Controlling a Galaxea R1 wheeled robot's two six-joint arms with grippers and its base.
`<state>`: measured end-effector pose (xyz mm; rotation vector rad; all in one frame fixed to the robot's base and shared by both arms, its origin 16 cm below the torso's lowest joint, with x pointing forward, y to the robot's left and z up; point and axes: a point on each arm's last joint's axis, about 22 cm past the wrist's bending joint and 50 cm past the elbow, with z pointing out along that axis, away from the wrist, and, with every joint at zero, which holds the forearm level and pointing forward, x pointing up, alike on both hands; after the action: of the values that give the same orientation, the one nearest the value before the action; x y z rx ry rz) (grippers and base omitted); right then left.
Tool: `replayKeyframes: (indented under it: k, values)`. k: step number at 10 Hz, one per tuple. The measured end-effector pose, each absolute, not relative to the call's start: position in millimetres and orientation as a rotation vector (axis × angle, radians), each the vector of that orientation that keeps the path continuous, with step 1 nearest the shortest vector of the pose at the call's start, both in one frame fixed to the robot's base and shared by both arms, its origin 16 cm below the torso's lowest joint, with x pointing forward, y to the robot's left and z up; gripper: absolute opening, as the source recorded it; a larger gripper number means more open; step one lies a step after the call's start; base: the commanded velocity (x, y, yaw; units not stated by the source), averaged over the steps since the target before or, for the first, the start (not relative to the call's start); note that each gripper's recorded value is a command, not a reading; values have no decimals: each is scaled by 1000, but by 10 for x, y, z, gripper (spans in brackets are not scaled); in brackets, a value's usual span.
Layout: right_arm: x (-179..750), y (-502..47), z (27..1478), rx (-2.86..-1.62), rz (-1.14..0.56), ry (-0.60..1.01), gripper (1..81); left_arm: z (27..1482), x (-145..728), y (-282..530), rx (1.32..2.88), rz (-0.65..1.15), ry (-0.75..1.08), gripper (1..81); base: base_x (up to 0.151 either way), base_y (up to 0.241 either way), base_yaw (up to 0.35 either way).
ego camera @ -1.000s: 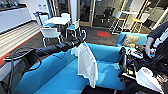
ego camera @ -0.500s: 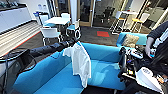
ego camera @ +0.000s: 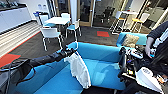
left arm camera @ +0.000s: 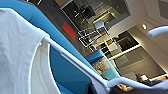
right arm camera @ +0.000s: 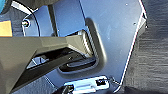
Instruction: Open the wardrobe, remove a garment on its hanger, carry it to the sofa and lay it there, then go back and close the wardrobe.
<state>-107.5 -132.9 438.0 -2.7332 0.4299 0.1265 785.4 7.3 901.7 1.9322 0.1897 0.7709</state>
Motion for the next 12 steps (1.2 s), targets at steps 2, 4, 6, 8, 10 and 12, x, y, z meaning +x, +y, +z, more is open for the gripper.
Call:
replayKeyframes:
  k: [2,4,6,8,10,12]
  values:
    - [-1075,-1329,4380,-2733,126,430,811,8790,7853,264,1975,790,196,10,0,0,0]
    - [-1075,-1333,4380,-2733,126,430,811,8730,7948,421,1994,828,206,10,0,0,0]
    - [-1073,-1329,4380,-2733,125,430,811,8663,8046,679,2026,862,231,10,0,0,0]
    - [-1075,-1328,4381,-2733,125,430,811,8491,8077,875,2069,888,241,10,0,0,0]
    - [-1072,-1327,4381,-2732,123,431,811,8225,7979,1014,2115,884,241,10,0,0,0]
    - [-1071,-1327,4381,-2732,122,431,811,8117,7909,1150,2135,881,240,10,0,0,0]
